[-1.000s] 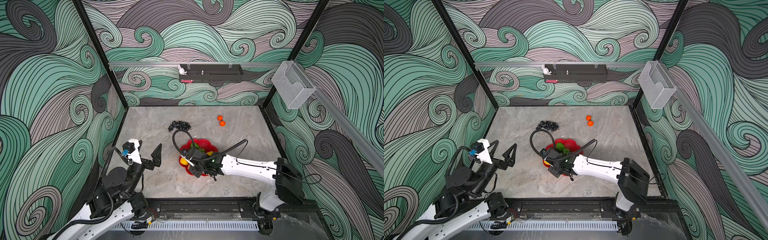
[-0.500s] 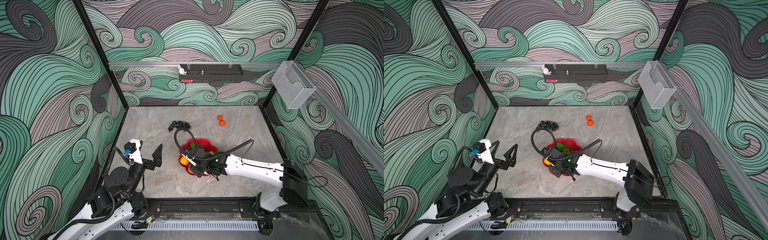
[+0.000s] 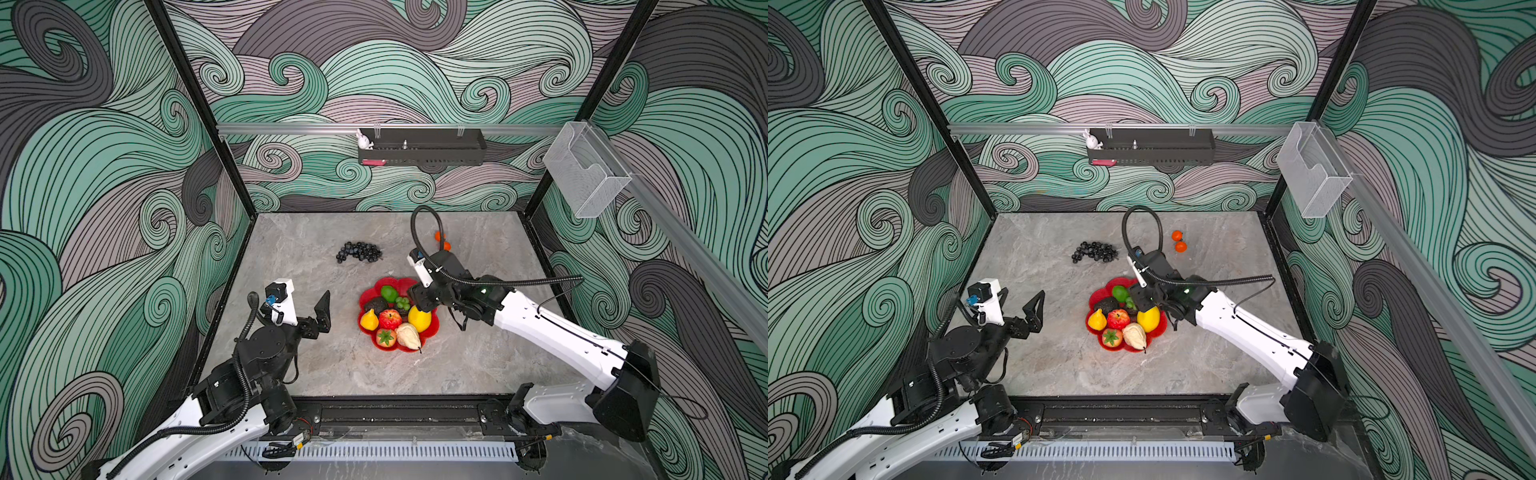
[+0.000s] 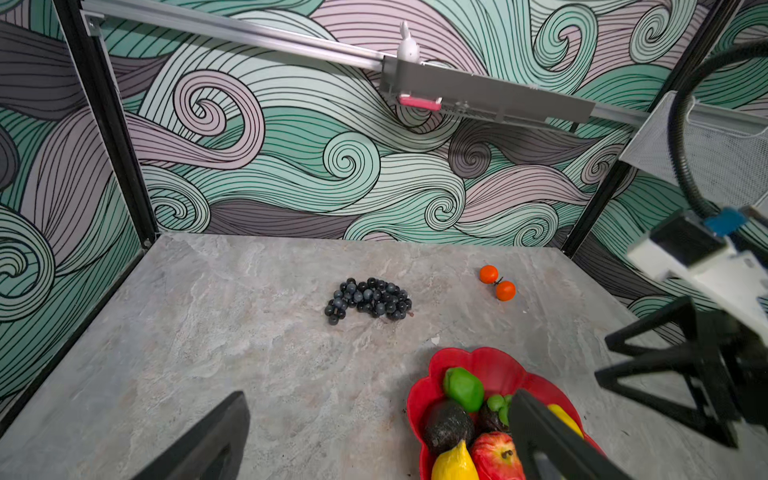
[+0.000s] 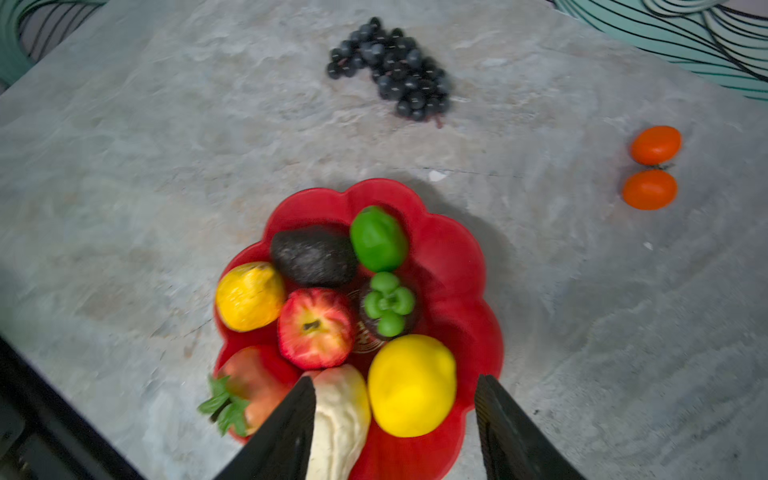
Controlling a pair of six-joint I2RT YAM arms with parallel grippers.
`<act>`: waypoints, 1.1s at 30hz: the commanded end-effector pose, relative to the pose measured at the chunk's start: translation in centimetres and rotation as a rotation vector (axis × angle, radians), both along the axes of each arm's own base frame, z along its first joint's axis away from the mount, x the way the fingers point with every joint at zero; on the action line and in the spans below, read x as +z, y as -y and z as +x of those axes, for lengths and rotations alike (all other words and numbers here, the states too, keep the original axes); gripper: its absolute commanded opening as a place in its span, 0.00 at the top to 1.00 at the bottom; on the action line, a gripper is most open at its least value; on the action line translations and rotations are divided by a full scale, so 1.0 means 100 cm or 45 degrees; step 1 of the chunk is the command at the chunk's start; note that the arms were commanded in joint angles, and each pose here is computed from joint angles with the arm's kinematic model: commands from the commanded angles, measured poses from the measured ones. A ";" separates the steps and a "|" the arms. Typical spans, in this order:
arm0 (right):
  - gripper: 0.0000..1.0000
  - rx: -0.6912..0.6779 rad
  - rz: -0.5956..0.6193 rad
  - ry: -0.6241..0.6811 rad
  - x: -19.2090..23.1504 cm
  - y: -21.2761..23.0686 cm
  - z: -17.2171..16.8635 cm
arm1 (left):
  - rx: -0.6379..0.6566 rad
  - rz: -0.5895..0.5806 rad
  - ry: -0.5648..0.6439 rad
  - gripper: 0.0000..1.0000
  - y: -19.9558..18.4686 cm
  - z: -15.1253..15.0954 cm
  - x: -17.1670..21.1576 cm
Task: Place and organize the fake fruits in the fruit bowl
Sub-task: 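Move the right gripper to the orange tomatoes and grasp one tomato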
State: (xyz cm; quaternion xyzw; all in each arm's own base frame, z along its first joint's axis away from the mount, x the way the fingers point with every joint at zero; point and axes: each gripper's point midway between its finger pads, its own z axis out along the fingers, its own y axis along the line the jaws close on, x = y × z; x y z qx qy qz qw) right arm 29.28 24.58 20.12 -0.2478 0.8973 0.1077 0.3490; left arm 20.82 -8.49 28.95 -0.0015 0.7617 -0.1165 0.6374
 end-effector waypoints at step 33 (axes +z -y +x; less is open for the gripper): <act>0.32 -0.953 0.500 -0.392 -0.142 0.133 0.265 | 0.011 0.017 -0.195 0.01 0.015 0.009 -0.063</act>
